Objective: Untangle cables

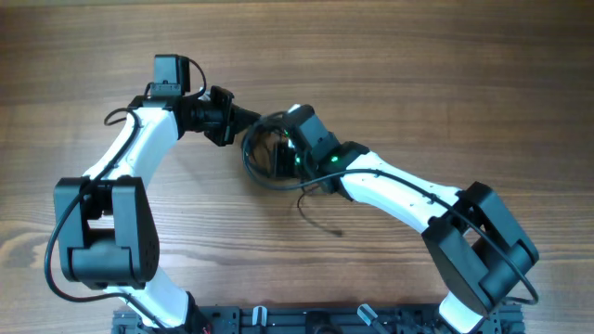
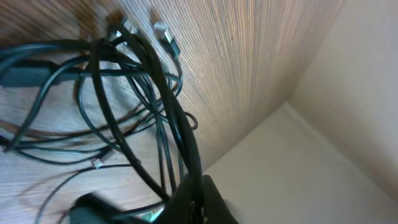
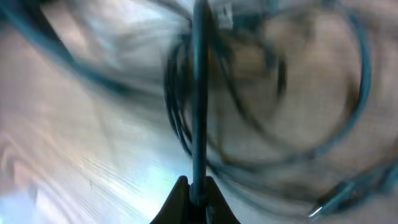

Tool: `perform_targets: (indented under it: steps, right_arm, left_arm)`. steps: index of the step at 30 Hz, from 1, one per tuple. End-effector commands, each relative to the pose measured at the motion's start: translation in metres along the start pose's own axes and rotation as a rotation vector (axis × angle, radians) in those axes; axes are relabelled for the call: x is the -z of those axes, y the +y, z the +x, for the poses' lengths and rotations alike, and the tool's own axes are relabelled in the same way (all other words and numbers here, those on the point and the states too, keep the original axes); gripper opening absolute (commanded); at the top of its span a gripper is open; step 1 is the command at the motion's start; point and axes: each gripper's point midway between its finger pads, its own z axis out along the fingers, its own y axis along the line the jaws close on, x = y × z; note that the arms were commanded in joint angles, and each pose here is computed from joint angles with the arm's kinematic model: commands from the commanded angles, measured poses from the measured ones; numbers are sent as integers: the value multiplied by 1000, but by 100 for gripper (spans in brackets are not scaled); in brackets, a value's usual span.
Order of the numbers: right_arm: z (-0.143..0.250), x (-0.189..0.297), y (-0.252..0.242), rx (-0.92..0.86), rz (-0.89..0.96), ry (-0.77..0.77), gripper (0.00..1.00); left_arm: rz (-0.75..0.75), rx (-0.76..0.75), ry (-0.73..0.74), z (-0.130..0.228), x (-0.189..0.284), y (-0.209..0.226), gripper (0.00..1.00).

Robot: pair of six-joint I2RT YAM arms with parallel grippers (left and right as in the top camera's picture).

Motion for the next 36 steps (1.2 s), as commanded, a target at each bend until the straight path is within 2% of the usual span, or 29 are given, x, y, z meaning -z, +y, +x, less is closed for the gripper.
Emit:
perform_targets:
  steps: [1,7,14,19,25,29,33,36]
  right_arm:
    - [41,1,7,38,-94,208,4]
    - [74,11,-13,24,-40,363,4]
    - [60,34,-50,-57,22,402,4]
    - [43,53,-77,-126,55,390,4]
    - [35,56,-87,-161,63,375,6]
    - [34,56,-87,-158,61,371,22]
    - [34,56,-88,-137,61,370,34]
    - [34,56,-88,-92,56,370,53]
  left_arm:
    - [-6,4,-35,-6,2,0,4]
    - [-17,4,-64,-11,2,2,4]
    - [-41,-15,-126,-21,3,6,4]
    - [-88,-197,-192,-34,6,11,4]
    - [-124,-465,-176,-33,6,14,4]
    - [-140,-709,-152,-31,5,13,4]
    - [-134,-800,-142,-30,5,11,4]
    - [-114,-860,-125,-27,4,8,4]
